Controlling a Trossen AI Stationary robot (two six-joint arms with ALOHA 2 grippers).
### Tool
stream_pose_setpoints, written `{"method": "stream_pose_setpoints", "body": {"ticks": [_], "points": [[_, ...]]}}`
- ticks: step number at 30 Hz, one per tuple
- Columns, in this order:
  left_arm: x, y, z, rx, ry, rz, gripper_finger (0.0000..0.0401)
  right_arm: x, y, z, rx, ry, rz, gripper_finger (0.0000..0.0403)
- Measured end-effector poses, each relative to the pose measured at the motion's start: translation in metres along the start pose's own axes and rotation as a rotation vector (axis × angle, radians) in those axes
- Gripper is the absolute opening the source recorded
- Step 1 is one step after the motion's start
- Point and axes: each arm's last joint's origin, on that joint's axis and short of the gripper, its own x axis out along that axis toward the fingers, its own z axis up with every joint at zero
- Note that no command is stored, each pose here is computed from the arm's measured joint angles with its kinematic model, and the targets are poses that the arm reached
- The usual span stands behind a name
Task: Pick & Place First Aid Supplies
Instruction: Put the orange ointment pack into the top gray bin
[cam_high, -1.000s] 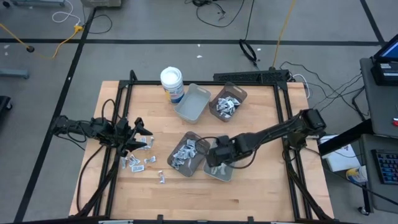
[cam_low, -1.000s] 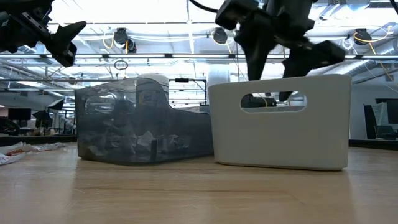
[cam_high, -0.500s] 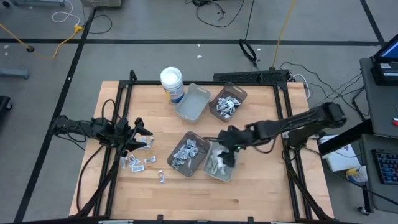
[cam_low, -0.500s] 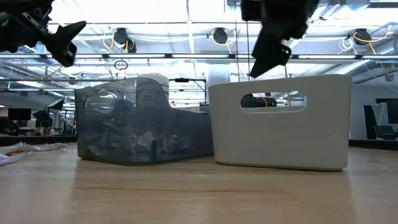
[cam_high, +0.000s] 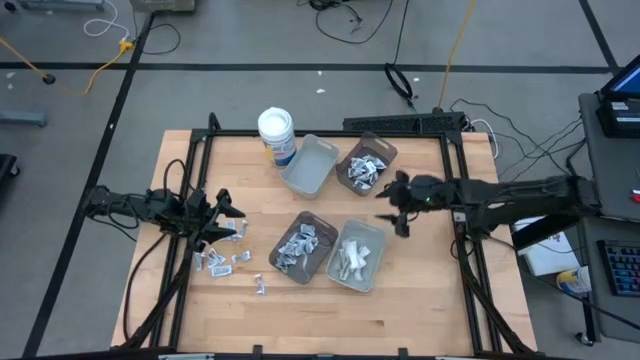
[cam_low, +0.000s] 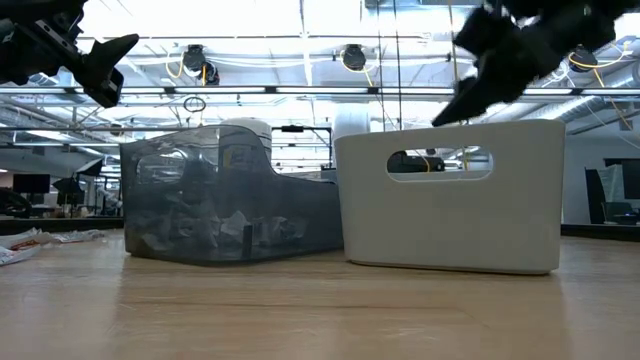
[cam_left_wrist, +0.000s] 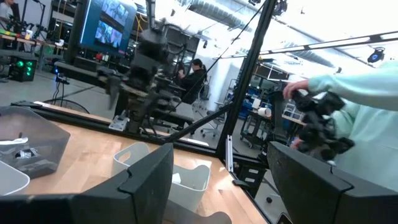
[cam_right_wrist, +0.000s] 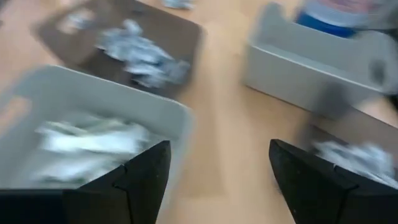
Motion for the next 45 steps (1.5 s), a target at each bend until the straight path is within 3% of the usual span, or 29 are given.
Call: {"method": "stream_pose_setpoints", "body": {"ticks": [6, 11, 17, 23, 28, 45], "points": [[0.000, 0.000, 0.000, 0.000, -0.001, 0.000, 0.0267, -0.014, -0.033, -0.031, 0.015, -0.024, -0.170, 0.0271], [0.000, 0.000, 0.000, 0.000, -0.001, 0.000, 0.0267, -0.022, -0.044, -0.057, 0.066, -0.114, -0.269, 0.0268], [0.000, 0.000, 0.000, 0.000, -0.001, 0.000, 0.0267, -0.026, -0.040, -0.090, 0.064, -0.225, -0.303, 0.0267], [0.000, 0.000, 0.000, 0.000, -0.001, 0.000, 0.0267, -0.025, -0.035, -0.113, 0.064, -0.242, -0.305, 0.0266], [0.000, 0.000, 0.000, 0.000, 0.000, 0.000, 0.0267, -0.028, -0.034, -0.123, 0.060, -0.291, -0.328, 0.0270], [0.000, 0.000, 0.000, 0.000, -0.001, 0.000, 0.0267, -0.052, -0.045, -0.119, 0.109, -0.482, -0.498, 0.0270]]}}
